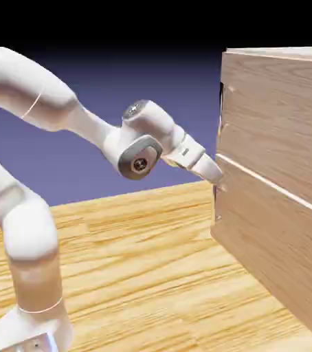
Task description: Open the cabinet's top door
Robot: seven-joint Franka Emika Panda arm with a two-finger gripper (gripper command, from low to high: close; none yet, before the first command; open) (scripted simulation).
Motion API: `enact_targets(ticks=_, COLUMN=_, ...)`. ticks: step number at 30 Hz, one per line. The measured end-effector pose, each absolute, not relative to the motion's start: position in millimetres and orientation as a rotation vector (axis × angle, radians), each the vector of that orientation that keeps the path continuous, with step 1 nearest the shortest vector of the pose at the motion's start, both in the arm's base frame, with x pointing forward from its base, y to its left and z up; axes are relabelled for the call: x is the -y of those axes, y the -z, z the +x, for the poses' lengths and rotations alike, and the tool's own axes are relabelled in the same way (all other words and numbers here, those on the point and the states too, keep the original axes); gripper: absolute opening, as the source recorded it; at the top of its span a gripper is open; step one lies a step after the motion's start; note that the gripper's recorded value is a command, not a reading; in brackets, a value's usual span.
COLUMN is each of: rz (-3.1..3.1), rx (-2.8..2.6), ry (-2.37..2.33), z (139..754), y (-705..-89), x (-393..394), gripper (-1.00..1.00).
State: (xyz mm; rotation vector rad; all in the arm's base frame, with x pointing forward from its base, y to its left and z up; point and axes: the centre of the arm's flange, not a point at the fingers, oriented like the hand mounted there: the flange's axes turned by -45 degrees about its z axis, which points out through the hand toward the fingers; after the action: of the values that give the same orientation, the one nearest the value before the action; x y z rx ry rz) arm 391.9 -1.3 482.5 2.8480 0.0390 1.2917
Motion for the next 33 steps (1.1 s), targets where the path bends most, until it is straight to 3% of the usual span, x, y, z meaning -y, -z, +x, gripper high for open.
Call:
enact_targets(ticks=18, rz=2.568, rx=0.127, ry=-1.759, z=380, y=-613, x=0, gripper=0.0)
enact_targets(ticks=33, rz=2.339, rx=0.127, ry=-2.037, z=374, y=-655, x=-57, gripper=0.0)
